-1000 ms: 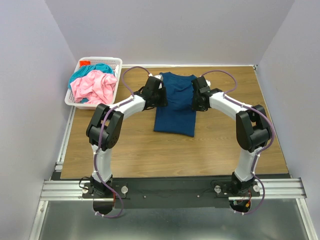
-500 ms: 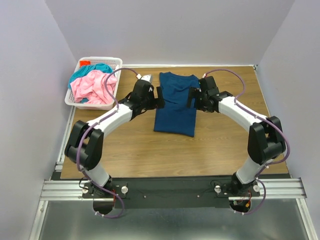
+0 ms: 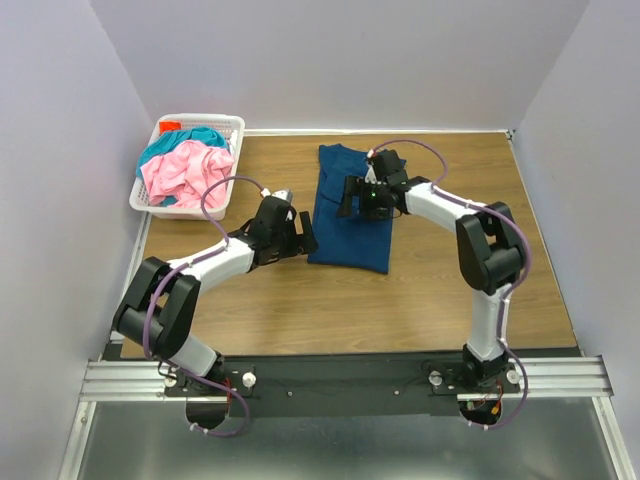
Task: Fold and stack the t-shirts
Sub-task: Fold the tshirt
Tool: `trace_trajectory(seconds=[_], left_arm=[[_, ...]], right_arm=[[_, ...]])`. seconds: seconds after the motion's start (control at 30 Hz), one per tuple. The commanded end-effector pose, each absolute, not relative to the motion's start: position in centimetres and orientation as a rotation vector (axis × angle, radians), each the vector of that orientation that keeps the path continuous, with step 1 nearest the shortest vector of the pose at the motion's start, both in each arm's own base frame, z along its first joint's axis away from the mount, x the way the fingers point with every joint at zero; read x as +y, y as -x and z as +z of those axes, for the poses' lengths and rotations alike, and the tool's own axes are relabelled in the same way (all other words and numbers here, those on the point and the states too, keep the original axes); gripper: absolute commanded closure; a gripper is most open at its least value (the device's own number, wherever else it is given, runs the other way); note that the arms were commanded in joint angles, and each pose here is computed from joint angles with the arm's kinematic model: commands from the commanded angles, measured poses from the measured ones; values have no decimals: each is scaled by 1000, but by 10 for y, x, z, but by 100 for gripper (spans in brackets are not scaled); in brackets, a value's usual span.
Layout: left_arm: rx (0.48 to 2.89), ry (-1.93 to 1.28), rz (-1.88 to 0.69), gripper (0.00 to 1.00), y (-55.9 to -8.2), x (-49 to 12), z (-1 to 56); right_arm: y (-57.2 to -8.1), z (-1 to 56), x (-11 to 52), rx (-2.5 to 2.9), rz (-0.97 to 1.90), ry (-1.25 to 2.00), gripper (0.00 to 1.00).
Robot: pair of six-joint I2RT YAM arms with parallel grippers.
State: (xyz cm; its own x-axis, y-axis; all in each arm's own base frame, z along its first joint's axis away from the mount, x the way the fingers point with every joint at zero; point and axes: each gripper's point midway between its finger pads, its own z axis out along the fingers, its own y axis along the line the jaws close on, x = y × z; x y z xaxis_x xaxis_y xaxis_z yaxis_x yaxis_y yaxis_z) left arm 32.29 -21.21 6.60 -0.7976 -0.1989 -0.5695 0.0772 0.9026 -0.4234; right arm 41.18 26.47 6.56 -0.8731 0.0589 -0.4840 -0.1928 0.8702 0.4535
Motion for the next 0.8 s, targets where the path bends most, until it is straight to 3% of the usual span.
trace_trajectory(seconds=[0.0, 0.13, 0.37, 0.57, 0.77], left_arm=[[2393, 89, -644, 2, -323, -219, 75], [2403, 92, -643, 2, -320, -220, 70], [2413, 78, -661, 2, -317, -223, 63], [2433, 54, -681, 26, -316, -233, 51], [2473, 51, -710, 37, -311, -240, 38]], right_arm=[[-445, 62, 276, 2494, 669, 111, 0], [-467, 51, 272, 2480, 582, 84, 0], [-457, 96, 265, 2403, 586, 83, 0], [-411, 110, 223, 2398, 495, -80, 0], [-369, 97, 182, 2404, 366, -228, 0]])
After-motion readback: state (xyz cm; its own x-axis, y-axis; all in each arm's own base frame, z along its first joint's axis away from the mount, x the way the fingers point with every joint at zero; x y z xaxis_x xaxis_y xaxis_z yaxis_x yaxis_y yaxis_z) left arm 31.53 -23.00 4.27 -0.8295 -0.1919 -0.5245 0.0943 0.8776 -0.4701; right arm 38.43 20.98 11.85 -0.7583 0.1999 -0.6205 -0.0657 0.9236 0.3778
